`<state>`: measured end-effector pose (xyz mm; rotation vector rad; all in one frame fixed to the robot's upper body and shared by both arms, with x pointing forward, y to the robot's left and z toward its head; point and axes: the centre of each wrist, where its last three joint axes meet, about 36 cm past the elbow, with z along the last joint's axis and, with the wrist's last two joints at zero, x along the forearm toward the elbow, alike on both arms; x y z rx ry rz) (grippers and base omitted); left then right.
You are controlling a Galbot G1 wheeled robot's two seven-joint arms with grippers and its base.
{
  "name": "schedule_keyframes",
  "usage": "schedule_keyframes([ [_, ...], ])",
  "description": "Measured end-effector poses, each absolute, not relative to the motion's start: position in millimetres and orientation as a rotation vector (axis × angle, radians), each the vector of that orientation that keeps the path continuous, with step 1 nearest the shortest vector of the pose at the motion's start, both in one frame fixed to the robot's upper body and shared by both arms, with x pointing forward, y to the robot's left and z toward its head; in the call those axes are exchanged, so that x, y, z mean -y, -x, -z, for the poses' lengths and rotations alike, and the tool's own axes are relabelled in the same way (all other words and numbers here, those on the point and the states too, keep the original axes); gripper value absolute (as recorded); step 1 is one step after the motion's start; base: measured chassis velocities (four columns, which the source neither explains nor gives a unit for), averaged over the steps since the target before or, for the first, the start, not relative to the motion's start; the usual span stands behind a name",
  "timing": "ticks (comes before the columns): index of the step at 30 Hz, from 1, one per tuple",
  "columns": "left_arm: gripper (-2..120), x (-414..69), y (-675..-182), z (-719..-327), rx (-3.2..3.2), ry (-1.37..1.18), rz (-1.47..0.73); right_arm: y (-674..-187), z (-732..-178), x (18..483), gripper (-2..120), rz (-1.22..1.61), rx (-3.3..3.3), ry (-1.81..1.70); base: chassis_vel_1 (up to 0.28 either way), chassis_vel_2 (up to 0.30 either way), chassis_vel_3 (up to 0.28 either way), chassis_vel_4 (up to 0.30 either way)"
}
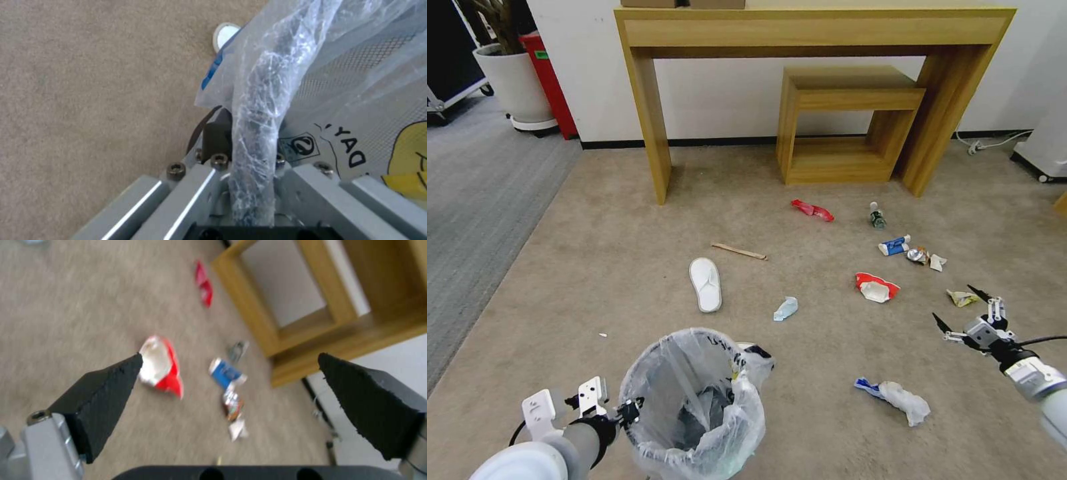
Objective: Pick up the trash bin and place the garbage on the floor into it.
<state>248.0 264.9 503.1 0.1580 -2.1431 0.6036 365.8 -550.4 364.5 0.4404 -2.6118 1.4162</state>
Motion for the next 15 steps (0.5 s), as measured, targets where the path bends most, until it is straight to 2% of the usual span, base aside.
schedule_keyframes([
  [10, 0, -262.0, -242.6, -495.2, 2.145, -0.173, -0.565, -371.5, -351.8, 573.6, 100, -1.360, 2.339, -0.574, 0.000, 0.000, 0.000, 0.000],
  [15, 0, -260.0, -239.3, -492.0, 2.146, -0.182, -0.557, -367.6, -324.0, 582.8, 100, -1.239, 2.249, -0.527, 0.000, 0.000, 0.000, 0.000],
])
